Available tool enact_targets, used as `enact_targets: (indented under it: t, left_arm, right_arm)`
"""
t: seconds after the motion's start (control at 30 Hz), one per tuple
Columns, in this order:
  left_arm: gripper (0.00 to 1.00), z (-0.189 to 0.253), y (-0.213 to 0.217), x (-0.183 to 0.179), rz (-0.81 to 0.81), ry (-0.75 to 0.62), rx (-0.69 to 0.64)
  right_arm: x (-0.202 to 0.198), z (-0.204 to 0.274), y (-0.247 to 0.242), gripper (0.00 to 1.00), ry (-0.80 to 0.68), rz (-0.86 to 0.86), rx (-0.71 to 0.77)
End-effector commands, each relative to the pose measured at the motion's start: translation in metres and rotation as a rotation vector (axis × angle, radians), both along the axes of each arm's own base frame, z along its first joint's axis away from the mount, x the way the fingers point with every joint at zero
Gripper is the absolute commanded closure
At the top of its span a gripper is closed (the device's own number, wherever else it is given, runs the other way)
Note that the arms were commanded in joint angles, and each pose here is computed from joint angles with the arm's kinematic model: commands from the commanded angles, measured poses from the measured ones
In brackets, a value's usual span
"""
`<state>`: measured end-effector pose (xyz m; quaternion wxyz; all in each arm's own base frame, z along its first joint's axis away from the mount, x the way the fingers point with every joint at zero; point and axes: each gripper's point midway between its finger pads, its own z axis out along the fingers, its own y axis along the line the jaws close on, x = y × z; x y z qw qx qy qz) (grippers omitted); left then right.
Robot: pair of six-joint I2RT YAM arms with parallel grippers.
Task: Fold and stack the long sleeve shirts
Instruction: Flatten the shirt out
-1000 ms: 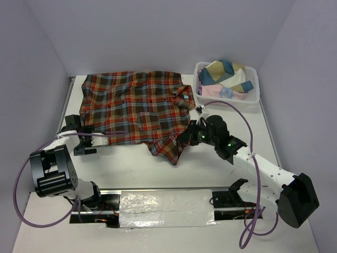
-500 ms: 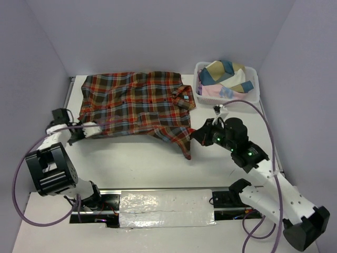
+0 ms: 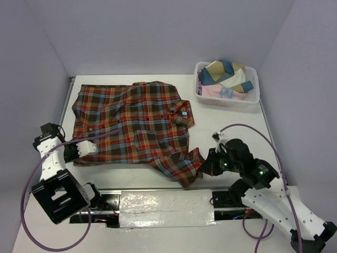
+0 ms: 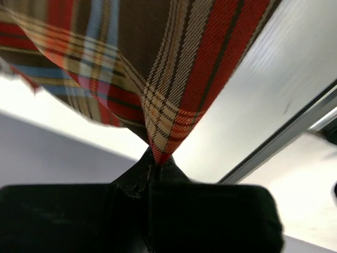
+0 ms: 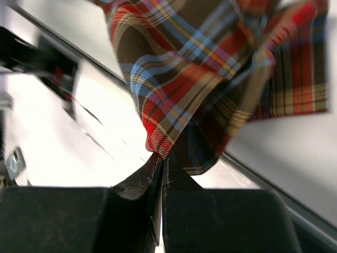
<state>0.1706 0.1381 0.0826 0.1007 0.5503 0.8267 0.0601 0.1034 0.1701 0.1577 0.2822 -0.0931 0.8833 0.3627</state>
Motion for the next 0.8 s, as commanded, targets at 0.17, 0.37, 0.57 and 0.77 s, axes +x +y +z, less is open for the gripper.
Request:
enact_targets:
  t: [0.17, 0.37, 0.57, 0.77]
  left_arm:
    - [1.00, 0.020, -0.049, 0.131, 0.110, -0.129, -0.107]
    - [1.00, 0.287, -0.042, 0.364, 0.378, -0.852, -0.389]
    - [1.00, 0.519, -0.037, 0.368, 0.356, -1.737, -0.742]
    - [1.00, 0.485, -0.077, 0.358, 0.169, -1.588, -0.709]
  right_arm:
    - [0.105, 0.040, 0.072, 1.00, 0.130, 0.039, 0.057]
    - [0.358, 0.318, 0.108, 1.00, -0.329, -0.120, 0.402]
    - [0.379, 0.505, -0.013, 1.00, -0.913, -0.243, 1.004]
    - [0.334, 0.519, 0.002, 1.00, -1.014, -0.221, 0.910]
